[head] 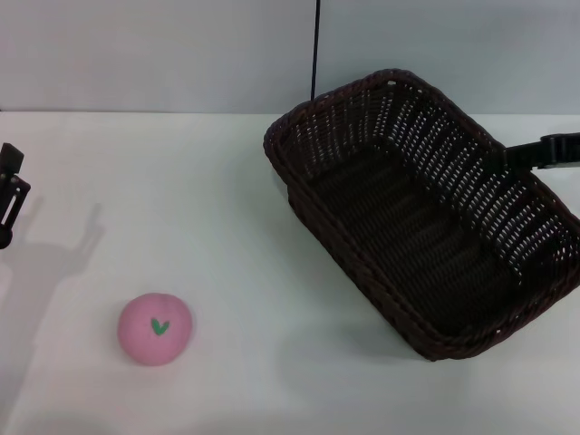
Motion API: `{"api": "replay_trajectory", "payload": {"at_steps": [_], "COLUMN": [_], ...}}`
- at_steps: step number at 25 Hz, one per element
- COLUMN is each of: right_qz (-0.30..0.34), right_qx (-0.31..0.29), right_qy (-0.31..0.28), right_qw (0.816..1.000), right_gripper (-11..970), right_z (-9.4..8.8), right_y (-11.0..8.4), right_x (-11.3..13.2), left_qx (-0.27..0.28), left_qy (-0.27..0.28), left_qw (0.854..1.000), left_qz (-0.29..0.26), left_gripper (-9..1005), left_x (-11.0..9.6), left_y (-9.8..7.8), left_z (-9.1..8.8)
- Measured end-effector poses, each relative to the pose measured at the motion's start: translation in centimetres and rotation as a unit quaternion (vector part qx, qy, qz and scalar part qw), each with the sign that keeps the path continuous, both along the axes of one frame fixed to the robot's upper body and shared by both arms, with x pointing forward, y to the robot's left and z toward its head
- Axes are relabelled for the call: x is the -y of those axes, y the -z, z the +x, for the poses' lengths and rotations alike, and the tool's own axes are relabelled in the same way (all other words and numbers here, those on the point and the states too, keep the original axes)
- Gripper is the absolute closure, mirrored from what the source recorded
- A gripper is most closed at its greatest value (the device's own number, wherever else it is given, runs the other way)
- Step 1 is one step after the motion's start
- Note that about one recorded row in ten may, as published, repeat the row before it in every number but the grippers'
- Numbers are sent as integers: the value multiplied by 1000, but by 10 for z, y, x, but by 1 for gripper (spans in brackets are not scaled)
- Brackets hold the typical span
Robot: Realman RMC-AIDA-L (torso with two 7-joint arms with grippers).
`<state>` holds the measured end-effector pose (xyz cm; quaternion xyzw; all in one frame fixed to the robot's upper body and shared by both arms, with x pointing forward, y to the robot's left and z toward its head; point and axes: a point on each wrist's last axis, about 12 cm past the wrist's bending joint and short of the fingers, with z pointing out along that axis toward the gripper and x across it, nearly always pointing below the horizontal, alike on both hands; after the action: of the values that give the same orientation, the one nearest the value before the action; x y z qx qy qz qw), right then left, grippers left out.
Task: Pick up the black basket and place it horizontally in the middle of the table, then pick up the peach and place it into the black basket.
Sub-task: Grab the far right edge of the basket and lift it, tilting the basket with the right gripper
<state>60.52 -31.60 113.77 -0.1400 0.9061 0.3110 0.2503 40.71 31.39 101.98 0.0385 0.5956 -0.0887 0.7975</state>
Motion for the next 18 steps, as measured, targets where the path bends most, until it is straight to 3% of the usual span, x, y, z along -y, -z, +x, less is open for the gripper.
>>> {"api": "replay_trajectory", "payload": {"at_steps": [15,18], "right_qz": [-32,-35], "right_qx": [-20,-21], "right_qy": [-6,-13], "right_qw": [999,999], "right_gripper": [316,353], "right_z": [9,9], "right_y": [10,11], "right_x": [-16,-18], "left_qx": [-1,-1], "left_qy": [-8,-7], "left_qw": [1000,1000], "left_qz": [5,5], "left_gripper": [191,191], "left_x": [-3,-3], "left_y": [0,0], "left_z": [0,1]}}
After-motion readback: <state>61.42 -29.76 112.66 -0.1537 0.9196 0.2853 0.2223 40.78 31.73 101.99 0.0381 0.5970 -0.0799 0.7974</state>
